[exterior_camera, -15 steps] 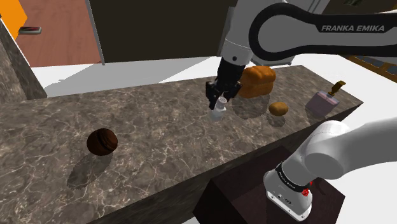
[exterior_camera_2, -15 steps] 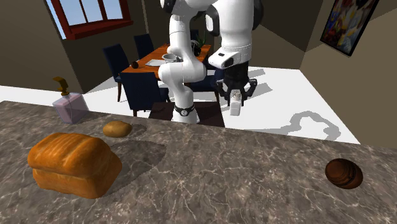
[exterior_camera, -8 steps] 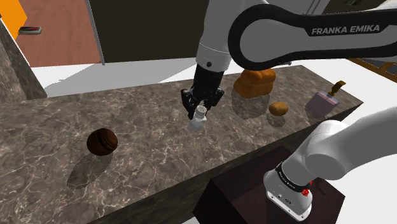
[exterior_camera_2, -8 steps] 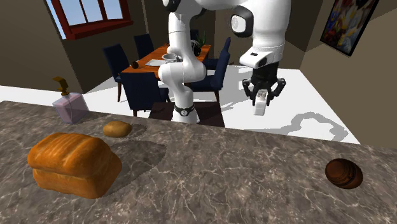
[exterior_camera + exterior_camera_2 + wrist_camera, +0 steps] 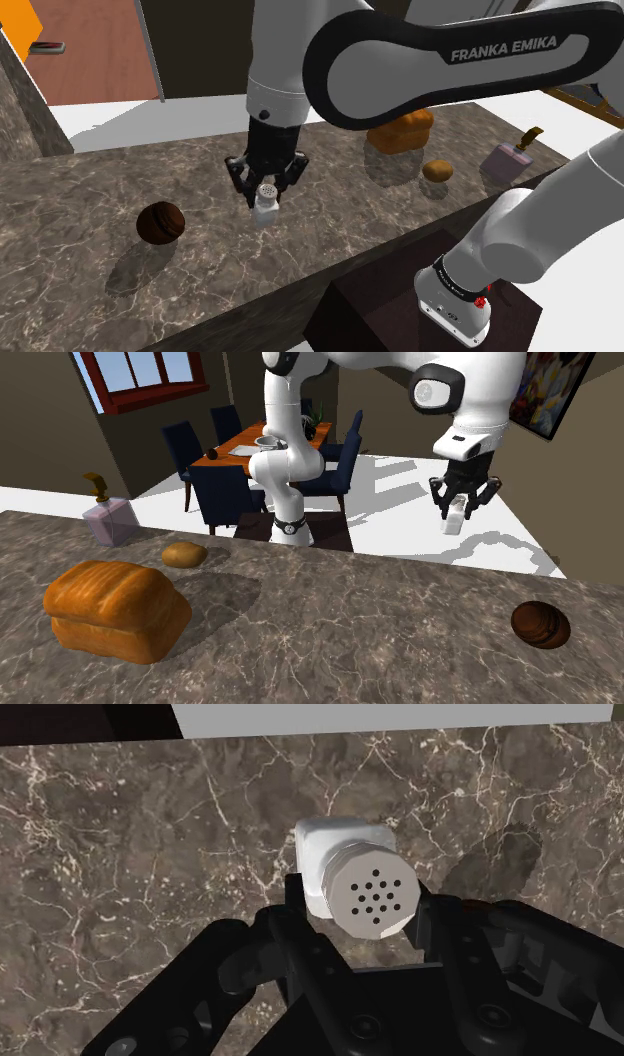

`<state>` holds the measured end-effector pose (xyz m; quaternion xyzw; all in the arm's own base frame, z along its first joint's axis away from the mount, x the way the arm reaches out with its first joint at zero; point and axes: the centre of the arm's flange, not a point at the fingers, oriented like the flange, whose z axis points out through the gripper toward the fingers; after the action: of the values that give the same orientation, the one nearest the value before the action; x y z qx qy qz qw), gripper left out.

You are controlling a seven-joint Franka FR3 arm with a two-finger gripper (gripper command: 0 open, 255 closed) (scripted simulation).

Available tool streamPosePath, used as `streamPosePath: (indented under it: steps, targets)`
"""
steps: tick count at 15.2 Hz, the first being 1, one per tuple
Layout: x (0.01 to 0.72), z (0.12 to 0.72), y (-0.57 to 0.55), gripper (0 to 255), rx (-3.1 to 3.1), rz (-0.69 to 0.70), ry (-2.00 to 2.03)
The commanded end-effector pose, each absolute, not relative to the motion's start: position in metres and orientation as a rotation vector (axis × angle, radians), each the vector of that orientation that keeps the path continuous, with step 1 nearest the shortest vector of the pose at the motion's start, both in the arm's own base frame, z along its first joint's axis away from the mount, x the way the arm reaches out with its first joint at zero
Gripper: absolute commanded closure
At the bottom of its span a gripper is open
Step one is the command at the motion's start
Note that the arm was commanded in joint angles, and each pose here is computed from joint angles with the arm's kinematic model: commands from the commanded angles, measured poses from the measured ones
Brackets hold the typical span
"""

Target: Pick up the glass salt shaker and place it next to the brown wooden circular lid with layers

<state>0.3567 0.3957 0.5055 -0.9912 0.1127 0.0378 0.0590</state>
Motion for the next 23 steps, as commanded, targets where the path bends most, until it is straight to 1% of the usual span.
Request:
streamPosePath:
  steps: [1,10,23]
  targets:
    - [0.356,0.506,0.42,255,-3.001,0.115,0.344]
    - [0.359,0.506,0.538,255,-3.001,0.115,0.344]
    - [0.359,0.437,0.538,255,-3.001,0.115,0.344]
